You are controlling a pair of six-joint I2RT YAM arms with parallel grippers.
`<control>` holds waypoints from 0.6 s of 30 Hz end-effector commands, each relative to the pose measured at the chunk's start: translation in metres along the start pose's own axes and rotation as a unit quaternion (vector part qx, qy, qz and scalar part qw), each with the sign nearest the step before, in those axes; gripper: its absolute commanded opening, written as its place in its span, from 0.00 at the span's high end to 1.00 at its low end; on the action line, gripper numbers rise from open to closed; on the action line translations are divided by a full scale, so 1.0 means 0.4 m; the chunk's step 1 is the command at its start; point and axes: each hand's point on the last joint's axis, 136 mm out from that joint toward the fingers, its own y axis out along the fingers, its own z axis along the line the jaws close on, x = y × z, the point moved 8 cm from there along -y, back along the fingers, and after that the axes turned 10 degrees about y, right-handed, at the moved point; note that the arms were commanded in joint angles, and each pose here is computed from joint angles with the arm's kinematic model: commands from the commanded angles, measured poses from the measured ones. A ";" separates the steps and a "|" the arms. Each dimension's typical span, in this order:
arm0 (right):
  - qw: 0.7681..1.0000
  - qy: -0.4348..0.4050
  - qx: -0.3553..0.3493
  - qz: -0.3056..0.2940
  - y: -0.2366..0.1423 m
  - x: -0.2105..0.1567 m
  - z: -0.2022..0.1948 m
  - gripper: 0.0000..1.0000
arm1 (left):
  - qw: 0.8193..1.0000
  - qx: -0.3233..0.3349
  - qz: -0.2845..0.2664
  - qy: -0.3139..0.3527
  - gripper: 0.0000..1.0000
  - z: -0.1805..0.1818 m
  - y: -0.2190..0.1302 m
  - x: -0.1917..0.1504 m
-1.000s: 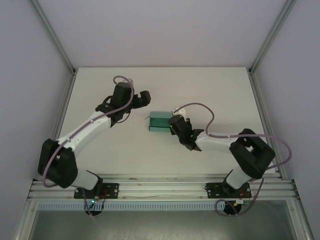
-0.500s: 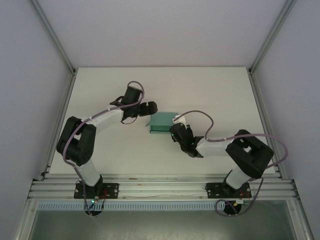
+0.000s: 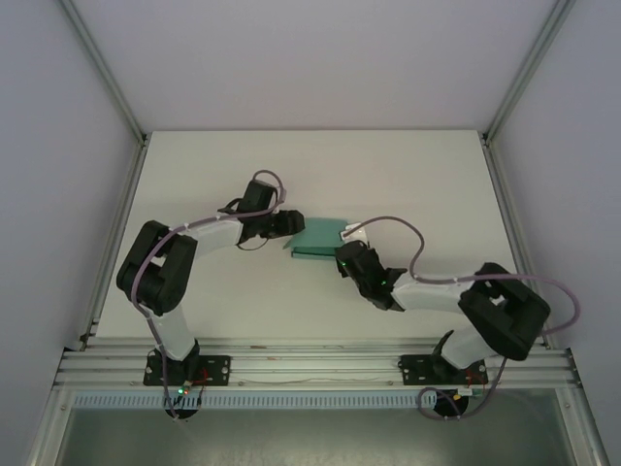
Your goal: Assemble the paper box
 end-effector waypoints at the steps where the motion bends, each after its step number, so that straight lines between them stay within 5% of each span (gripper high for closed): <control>1: 1.000 0.013 0.028 -0.004 -0.040 0.019 -0.001 0.50 | 1.000 -0.005 0.009 -0.014 0.47 0.028 0.023 -0.032; 7: 0.993 0.063 0.096 -0.017 -0.126 0.029 -0.021 0.37 | 0.999 -0.011 0.018 -0.035 0.51 0.044 0.041 -0.064; 12: 0.981 0.141 0.110 -0.076 -0.191 0.055 -0.063 0.01 | 0.999 -0.011 0.021 -0.044 0.58 0.057 0.054 -0.076; 18: 0.975 0.206 0.072 -0.049 -0.193 0.108 -0.093 0.00 | 0.997 -0.026 0.022 -0.065 0.65 0.066 0.065 -0.083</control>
